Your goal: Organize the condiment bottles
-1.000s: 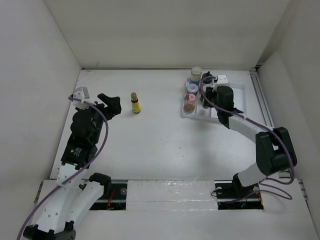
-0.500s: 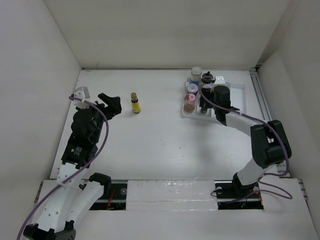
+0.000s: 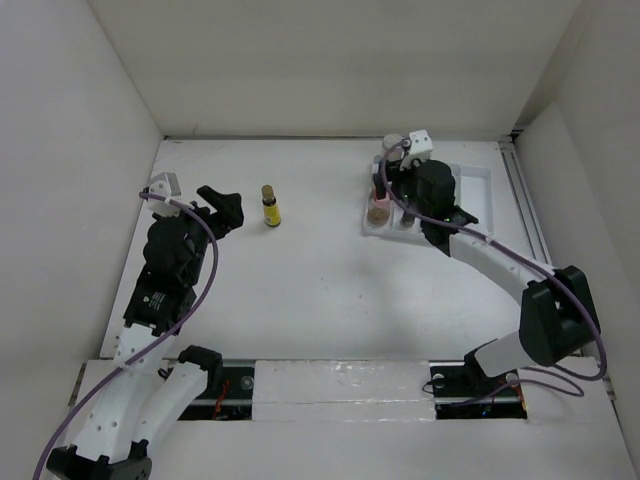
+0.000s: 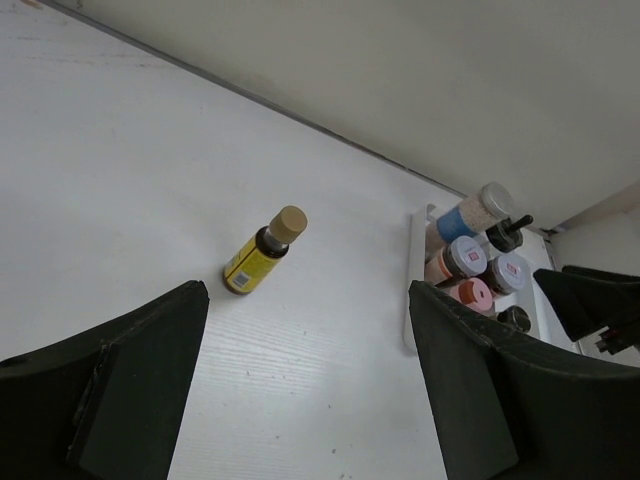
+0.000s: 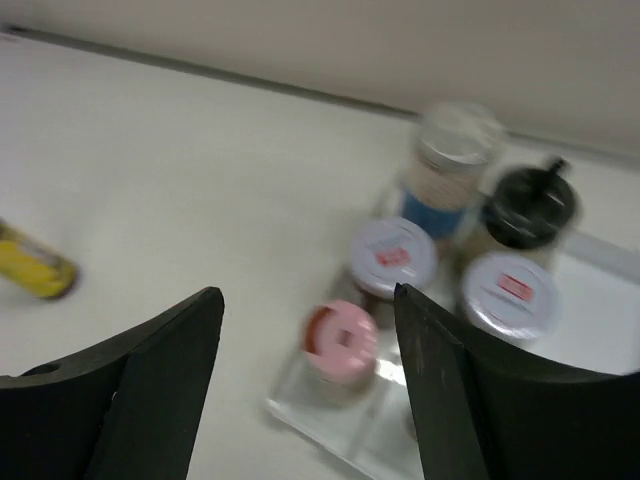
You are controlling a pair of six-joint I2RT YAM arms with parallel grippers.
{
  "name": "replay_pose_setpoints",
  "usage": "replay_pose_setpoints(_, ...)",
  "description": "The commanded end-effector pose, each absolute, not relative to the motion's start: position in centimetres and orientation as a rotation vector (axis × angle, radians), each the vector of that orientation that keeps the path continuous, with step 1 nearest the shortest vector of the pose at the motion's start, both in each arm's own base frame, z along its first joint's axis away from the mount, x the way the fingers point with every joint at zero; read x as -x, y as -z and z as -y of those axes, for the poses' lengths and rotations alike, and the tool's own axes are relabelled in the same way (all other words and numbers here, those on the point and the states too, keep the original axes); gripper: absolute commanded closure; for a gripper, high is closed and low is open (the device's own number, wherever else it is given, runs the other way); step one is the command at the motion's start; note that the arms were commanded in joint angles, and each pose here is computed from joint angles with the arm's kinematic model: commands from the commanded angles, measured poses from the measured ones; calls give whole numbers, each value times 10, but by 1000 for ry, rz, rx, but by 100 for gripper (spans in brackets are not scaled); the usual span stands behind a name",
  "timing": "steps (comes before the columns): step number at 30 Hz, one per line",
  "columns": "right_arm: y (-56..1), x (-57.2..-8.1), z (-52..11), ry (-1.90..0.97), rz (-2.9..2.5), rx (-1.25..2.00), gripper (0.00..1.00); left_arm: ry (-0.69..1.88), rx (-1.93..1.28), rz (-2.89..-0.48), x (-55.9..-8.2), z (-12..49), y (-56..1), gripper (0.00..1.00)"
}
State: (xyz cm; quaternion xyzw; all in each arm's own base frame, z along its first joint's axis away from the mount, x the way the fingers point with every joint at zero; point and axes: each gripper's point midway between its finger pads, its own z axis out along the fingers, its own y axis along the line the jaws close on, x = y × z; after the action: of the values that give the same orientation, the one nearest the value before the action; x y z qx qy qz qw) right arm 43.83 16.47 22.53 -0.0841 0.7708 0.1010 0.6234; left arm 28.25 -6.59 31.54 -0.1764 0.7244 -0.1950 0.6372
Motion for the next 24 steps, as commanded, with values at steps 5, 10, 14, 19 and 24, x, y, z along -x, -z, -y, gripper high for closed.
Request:
replay_pose_setpoints(5, -251, -420, -338, -625, -1577, 639, 64, 462, 392, -1577, -280, 64, -339, 22)
replay_pose_setpoints(10, -213, -415, -412, -752, -1583, 798, 31, 471, 376, -1562, -276, 65, -342, 29)
replay_pose_setpoints(14, -196, -406, -456, -844, -1563, 927, 8, 486, 361, -1567, -276, 68, -342, 38)
replay_pose_setpoints(19, -176, -418, -489, -865, -1558, 966, 4, 493, 354, -1569, -275, 70, -342, 38)
replay_pose_setpoints(24, -172, -439, -501, -806, -1551, 925, 4, 493, 354, -1569, -275, 70, -342, 35)
